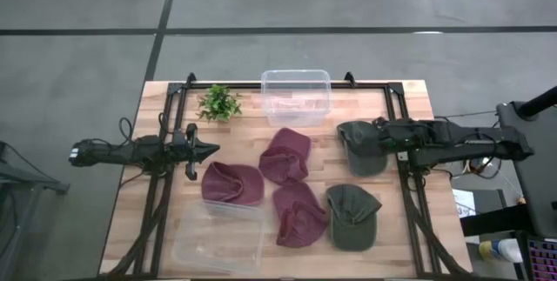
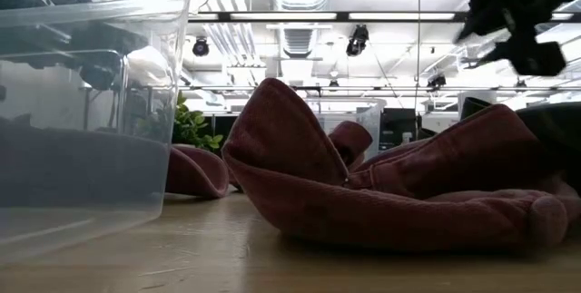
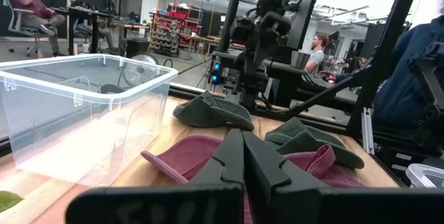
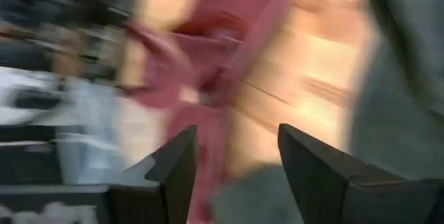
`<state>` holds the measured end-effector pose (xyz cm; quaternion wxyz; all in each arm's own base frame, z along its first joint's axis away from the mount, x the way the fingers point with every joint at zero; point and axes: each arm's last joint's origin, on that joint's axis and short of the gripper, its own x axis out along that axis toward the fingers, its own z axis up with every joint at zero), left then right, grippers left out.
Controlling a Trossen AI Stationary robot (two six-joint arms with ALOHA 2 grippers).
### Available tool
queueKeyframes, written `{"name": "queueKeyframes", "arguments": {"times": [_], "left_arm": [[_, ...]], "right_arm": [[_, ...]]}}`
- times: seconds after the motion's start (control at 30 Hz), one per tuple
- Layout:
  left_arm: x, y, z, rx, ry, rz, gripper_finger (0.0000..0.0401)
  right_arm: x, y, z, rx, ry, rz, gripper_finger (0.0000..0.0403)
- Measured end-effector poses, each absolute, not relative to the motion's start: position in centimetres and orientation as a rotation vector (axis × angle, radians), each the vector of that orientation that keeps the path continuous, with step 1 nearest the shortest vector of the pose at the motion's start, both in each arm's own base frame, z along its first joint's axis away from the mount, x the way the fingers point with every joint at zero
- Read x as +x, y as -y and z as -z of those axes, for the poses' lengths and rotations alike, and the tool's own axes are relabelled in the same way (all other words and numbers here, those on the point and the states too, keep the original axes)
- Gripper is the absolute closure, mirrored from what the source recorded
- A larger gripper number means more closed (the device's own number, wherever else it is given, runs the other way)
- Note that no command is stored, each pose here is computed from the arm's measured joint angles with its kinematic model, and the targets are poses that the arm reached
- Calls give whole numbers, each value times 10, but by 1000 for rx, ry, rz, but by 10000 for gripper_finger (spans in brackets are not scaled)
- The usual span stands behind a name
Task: Pick & Place hat
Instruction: Put the top green cap into the top transparent bin
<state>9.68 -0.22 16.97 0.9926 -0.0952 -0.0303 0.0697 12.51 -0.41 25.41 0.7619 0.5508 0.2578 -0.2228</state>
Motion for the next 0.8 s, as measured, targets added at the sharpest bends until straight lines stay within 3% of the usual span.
{"name": "queueKeyframes", "arguments": {"times": [0.33,0.8], "left_arm": [[97,2,-170,-191,61,-140,401],[97,2,-170,-191,60,-140,401]], "right_arm": [[130,5,-264,1102,-942,829,199],[149,7,-221,804,-1458,1144,211]]}}
